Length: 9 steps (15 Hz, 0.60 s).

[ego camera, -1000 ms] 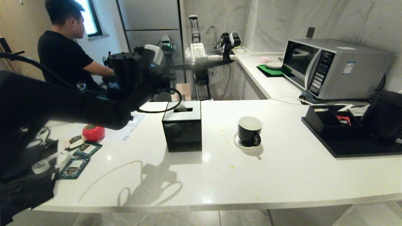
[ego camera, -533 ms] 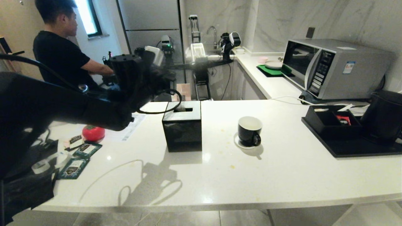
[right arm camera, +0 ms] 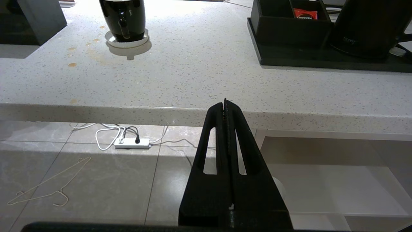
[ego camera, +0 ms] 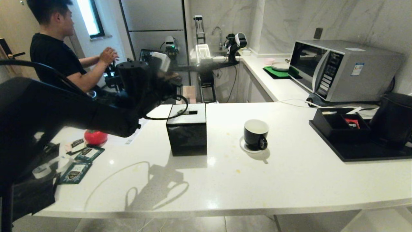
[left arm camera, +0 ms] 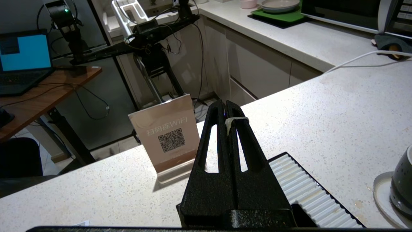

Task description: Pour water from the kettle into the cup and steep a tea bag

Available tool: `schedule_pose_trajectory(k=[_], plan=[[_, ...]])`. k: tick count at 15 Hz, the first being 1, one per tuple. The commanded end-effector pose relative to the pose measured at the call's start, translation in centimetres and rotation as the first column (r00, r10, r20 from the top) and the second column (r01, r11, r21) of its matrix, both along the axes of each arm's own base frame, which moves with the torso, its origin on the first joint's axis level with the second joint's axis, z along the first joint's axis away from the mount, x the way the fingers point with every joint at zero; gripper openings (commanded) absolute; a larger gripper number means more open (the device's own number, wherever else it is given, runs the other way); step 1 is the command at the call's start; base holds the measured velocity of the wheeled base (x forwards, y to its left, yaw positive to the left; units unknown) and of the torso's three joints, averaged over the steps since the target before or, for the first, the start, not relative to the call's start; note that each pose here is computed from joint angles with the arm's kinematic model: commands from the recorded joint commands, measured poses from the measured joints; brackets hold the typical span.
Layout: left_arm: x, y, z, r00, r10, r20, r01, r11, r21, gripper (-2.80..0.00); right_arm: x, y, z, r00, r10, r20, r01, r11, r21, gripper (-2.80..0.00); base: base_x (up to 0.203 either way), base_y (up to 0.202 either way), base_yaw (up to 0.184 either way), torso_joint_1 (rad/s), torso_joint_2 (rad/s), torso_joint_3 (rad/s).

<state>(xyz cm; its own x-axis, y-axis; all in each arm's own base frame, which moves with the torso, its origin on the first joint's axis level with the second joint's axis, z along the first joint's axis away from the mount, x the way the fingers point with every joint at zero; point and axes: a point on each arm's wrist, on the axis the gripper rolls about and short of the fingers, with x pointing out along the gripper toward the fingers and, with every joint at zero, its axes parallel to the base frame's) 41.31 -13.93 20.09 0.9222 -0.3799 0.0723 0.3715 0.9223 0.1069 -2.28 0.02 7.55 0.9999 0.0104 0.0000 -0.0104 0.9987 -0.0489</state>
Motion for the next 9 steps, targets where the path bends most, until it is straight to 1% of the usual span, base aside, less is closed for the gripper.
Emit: schedule_pose_trajectory(k=[1,5,9], plan=[[0.1,-0.1,-0.4,1.0,-0.002,-0.005,0.002,1.0,0.002,-2.8,0.0,0.0,0.0,1.0,0.0,-0.001,0.0,1.0,0.0,-2.8,0.0,0.0,0.0,0.0,0.0,0.0],[0.2,-0.4,-0.9,1.0,-0.007,-0.019,0.007,1.0,0.007,-2.8,0.0,0.0,0.0,1.0,0.0,0.0,0.0,1.0,-0.002,-2.8,0.0,0.0,0.0,0.0,0.0,0.0],[-0.6,-0.4,-2.7,0.998,-0.014,-0.066,0.015,1.0,0.022,-2.8,0.0,0.0,0.0,1.0,0.0,-0.001,0.0,1.0,0.0,-2.8,0.0,0.0,0.0,0.0,0.0,0.0]])
